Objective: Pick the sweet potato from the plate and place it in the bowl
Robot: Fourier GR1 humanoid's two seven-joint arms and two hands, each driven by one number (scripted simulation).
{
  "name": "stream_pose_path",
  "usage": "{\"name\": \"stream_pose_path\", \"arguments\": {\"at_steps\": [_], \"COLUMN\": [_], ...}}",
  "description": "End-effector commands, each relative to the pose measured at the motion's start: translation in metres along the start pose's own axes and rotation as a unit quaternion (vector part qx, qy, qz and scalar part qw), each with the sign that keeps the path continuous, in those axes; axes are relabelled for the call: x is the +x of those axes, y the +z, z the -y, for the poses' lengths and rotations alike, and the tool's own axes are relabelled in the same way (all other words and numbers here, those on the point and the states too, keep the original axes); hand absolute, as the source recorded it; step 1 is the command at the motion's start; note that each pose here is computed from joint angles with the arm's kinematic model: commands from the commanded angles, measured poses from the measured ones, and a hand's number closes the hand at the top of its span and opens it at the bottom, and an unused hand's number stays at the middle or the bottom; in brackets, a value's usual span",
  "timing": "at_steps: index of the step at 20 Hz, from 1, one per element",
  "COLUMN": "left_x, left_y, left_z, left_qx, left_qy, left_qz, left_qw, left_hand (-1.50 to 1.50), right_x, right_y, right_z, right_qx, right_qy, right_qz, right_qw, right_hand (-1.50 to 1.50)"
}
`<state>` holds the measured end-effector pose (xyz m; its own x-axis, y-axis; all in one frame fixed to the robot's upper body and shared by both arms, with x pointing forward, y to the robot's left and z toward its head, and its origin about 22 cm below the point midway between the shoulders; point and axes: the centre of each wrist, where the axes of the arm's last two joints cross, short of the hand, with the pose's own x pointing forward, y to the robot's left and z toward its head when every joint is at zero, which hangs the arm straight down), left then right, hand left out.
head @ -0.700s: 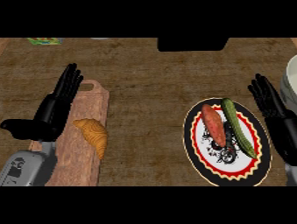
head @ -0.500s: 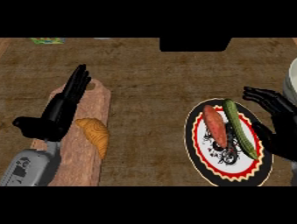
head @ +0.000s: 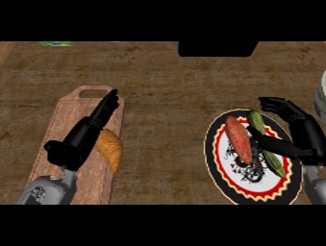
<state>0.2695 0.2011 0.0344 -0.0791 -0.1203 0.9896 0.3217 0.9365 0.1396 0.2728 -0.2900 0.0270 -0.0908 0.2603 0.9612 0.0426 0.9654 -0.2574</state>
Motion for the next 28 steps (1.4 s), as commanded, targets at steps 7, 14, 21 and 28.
{"name": "stream_pose_path", "arguments": {"at_steps": [7,14,21,28], "left_x": [-0.002,0.006,0.008,-0.008], "left_y": [0.003,0.000,-0.003,0.005], "left_z": [0.002,0.004,-0.009,-0.007], "left_qx": [-0.017,-0.025,-0.009,-0.007], "left_qy": [-0.001,-0.003,-0.005,-0.001], "left_qz": [0.003,-0.006,-0.002,-0.007], "left_qw": [0.9998,0.9997,0.9999,0.9999], "left_hand": [0.00,0.00,0.00,0.00], "right_x": [0.045,0.085,0.141,0.143], "right_y": [-0.047,-0.064,-0.100,-0.105], "right_z": [0.010,0.030,-0.007,-0.038], "right_qx": [0.117,0.298,0.377,0.384], "right_qy": [0.256,0.387,0.375,0.382], "right_qz": [-0.047,-0.201,-0.262,-0.292], "right_qw": [0.958,0.849,0.806,0.788], "right_hand": [-1.50,-1.50,-1.50,-1.50]}}
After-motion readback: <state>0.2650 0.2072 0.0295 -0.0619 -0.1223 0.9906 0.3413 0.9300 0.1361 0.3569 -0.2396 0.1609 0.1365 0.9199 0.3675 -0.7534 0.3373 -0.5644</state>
